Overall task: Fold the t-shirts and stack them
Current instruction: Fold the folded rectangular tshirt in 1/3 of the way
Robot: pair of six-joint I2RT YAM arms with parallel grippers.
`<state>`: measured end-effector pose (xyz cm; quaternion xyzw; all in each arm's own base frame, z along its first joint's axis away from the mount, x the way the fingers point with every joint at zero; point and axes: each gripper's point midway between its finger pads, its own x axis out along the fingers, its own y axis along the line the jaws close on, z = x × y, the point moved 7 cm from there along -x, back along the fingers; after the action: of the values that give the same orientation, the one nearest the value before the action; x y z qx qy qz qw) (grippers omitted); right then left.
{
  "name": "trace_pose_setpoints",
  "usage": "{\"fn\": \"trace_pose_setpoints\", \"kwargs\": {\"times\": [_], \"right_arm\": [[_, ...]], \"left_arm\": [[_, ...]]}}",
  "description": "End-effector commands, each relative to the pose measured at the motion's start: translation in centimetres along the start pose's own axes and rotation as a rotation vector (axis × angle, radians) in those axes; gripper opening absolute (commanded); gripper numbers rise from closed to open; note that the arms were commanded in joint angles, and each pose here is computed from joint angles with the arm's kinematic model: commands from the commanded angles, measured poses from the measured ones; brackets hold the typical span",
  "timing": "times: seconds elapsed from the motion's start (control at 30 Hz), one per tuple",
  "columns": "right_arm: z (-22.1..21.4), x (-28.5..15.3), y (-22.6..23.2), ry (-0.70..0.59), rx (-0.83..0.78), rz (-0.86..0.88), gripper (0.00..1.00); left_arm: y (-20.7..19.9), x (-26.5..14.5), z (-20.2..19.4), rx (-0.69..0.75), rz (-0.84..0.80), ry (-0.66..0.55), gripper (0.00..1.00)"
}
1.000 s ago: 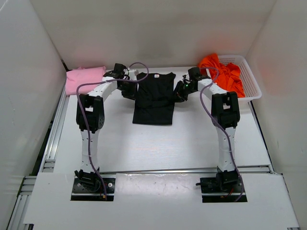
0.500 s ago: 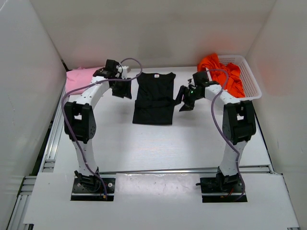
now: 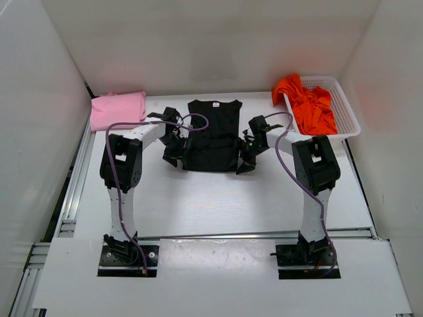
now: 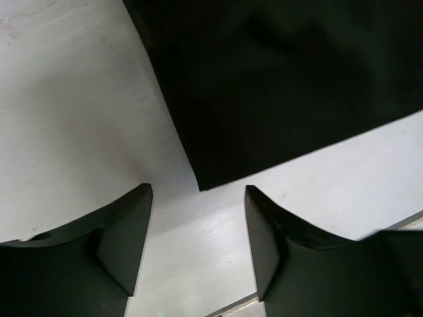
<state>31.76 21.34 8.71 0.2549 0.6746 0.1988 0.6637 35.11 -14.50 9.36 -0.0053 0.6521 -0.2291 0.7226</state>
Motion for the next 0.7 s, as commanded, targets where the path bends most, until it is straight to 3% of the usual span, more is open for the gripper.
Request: {"fn": "trace_pose_setpoints", "kwargs": {"times": [0.0,0.07,0.1,0.2,0.23,0.33,0.37,0.43,0.6,0.67], "right_arm": [[1.0,1.3,-0.7,-0.002,0.016,0.001,0.63],[1.0,1.6,-0.9,0.006,0.032,-0.004,0.53],[1.3,1.4,-0.6,-0.003,0.026,0.002,0.48],[1.7,1.8,-0.3,0.006,0.030,0.029,0.36],[1.7,1.8,-0.3,0.006,0.030,0.029,0.29],[2.0,1.7,-0.1,-0.007,0.025,0.023,0.17],[2.0,1.7,-0.1,-0.007,0.025,0.023,0.08],[1.7,1.8,-0.3,0.006,0.031,0.027,0.01],[-0.9,-0.2,-0.4,0.027,-0.033,0.032,0.00],[-3.4,-0.6,-1.4,0.087,-0.059,0.002,0.00]], "left_arm": [[-0.3,0.0,1.1,0.017,-0.027,-0.031,0.66],[0.0,0.8,0.9,0.009,-0.026,-0.008,0.58],[0.0,0.8,0.9,0.009,-0.026,-0.008,0.46],[-0.1,1.0,1.1,0.009,-0.039,-0.006,0.35],[-0.2,0.9,1.4,0.012,-0.049,-0.015,0.24],[-0.2,1.1,1.7,0.015,-0.050,-0.023,0.11],[-0.1,1.2,1.9,0.015,-0.050,-0.025,0.11],[-0.2,1.2,1.9,0.015,-0.059,-0.025,0.11],[-2.3,-1.5,-0.6,0.054,-0.056,-0.035,0.11],[-2.3,-1.2,-3.7,0.063,0.016,0.028,0.11]]}}
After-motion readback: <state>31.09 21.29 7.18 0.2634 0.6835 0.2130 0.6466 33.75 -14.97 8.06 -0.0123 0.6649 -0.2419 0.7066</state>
